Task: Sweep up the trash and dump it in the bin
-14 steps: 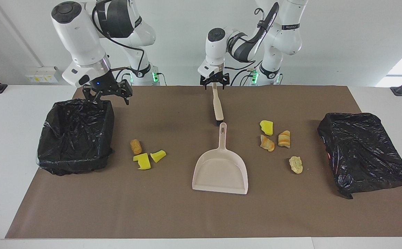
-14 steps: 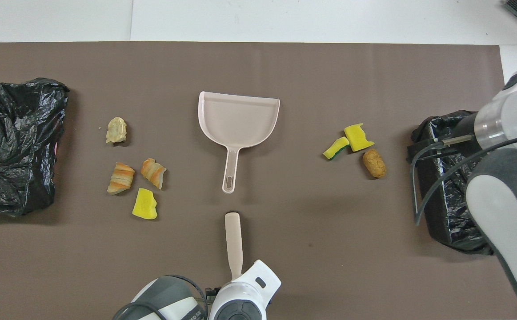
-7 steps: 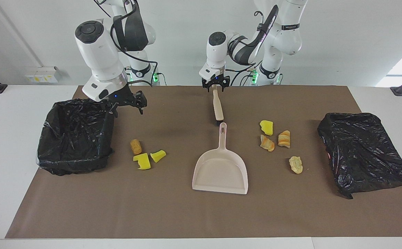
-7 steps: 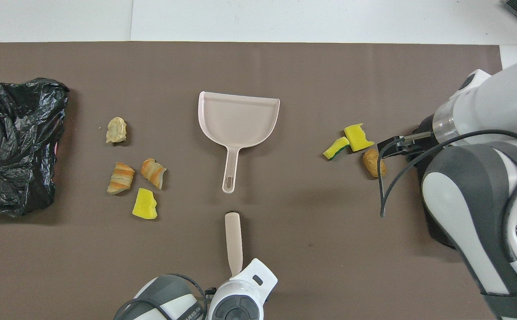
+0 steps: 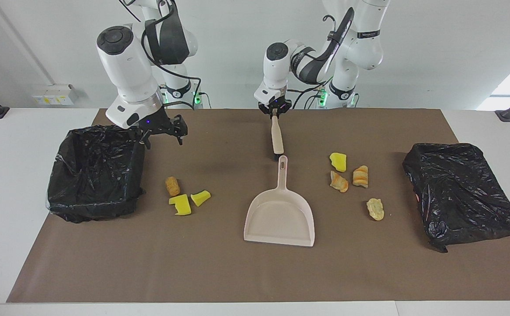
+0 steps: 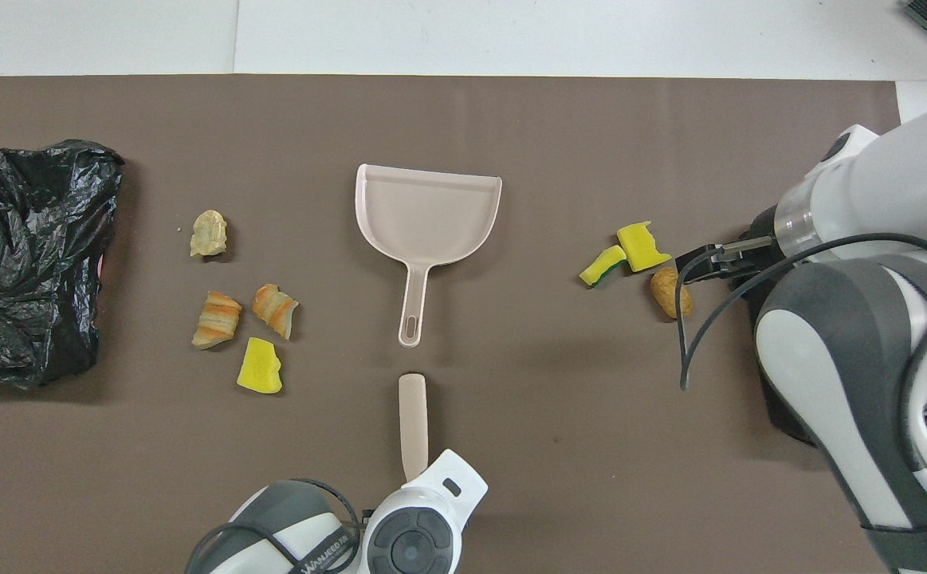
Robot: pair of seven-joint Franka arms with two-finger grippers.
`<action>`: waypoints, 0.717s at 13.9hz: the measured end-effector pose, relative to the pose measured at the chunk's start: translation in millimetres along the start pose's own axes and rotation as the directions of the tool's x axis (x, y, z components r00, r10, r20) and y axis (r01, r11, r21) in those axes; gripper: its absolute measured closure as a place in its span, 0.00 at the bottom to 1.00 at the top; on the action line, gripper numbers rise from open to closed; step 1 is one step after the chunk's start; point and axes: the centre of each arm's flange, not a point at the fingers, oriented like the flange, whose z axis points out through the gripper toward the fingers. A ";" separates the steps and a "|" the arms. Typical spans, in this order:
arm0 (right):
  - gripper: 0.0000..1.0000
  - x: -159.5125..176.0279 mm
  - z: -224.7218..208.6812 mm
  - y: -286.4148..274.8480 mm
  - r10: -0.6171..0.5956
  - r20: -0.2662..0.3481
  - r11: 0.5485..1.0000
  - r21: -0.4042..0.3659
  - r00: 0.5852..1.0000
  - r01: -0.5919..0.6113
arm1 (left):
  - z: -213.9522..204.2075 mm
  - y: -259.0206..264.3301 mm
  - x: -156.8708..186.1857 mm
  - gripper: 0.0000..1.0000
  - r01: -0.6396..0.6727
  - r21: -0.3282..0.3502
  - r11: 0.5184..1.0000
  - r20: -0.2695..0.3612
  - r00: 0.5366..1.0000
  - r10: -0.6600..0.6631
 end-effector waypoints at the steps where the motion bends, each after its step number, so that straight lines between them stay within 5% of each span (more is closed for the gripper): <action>1: 0.00 0.0 0.2 -1.0 0.013 0.000 1.000 0.000 1.000 -0.013 | -9.0 -11.9 14.0 0.74 0.010 0.006 1.000 0.017 1.000 -0.010; 7: 0.00 16.1 34.1 -65.7 0.118 -0.062 0.993 0.020 0.991 -0.117 | -121.0 -134.9 67.1 0.74 0.007 -0.045 0.999 0.070 0.998 -0.004; 10: 0.00 25.7 63.3 -127.2 0.153 -0.110 0.988 0.050 0.982 -0.148 | -167.4 -213.3 92.3 0.74 0.022 -0.086 0.996 0.040 0.999 -0.019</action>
